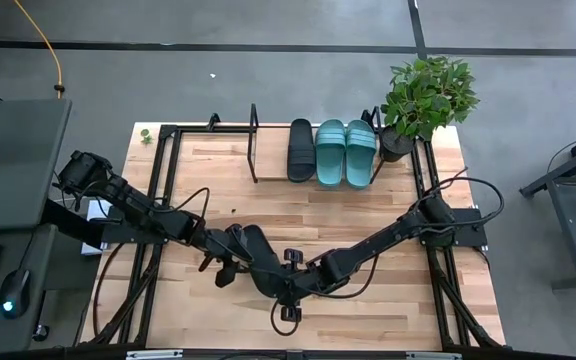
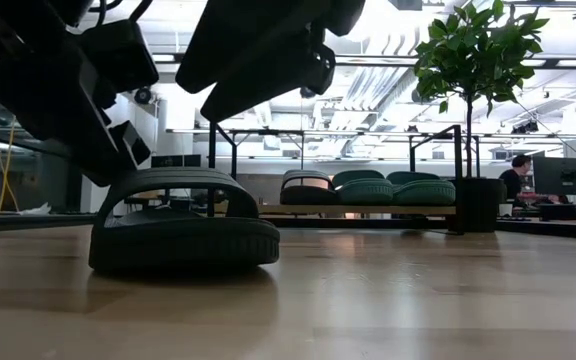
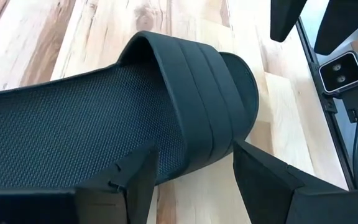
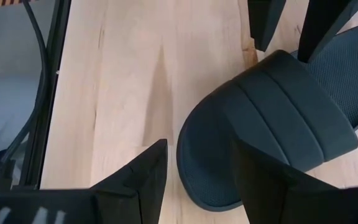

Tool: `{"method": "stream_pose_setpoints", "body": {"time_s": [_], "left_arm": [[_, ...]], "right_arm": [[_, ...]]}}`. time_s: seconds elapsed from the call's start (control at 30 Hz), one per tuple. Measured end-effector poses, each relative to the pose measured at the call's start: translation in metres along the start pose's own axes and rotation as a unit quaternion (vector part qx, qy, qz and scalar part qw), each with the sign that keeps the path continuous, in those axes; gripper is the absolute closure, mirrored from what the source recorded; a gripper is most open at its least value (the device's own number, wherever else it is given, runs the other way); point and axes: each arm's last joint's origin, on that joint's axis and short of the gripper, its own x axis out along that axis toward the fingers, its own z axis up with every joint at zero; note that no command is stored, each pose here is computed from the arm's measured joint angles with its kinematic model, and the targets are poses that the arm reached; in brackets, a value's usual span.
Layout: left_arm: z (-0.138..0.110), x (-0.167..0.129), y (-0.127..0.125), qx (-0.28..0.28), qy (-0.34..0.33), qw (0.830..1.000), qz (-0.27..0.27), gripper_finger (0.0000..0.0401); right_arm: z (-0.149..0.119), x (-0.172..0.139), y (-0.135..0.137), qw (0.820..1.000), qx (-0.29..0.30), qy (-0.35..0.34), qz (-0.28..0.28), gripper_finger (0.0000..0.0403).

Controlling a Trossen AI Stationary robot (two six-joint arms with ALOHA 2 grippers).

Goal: Pick and place slides into the shelf
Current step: Put the black slide on the shelf

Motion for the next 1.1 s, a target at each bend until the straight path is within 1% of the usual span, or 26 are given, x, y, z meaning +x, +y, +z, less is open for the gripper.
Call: {"method": "stream_pose_setpoints", "body": {"time_s": [0.13,0.23,0.33,0.43,0.7,0.83,1.1], "left_arm": [[-0.002,0.005,0.001,0.000,0.001,1.000,0.001,0.0208],[-0.002,0.013,0.000,0.000,-0.007,1.000,-0.014,0.0208],[-0.003,0.019,0.000,0.003,0.003,0.999,-0.033,0.0208],[0.000,0.021,-0.003,0.012,0.002,0.999,-0.039,0.0208],[0.002,0.021,-0.004,0.014,0.001,0.999,-0.041,0.0211],[0.002,0.022,-0.004,0.014,0.002,0.999,-0.040,0.0240],[0.002,0.022,-0.004,0.023,0.002,0.999,-0.040,0.0332]], "right_arm": [[0.000,0.000,0.000,1.000,0.000,0.000,0.000,0.0238],[0.001,0.000,0.000,1.000,0.001,-0.003,0.001,0.0238],[0.001,0.000,0.000,1.000,0.001,-0.003,0.001,0.0238],[0.001,0.000,0.000,1.000,0.001,-0.003,0.001,0.0238],[0.001,0.000,0.000,1.000,0.001,-0.003,0.002,0.0238],[0.001,0.000,0.000,1.000,0.000,-0.003,0.001,0.0238],[0.001,0.000,0.000,1.000,-0.005,-0.003,0.001,0.0238]]}}
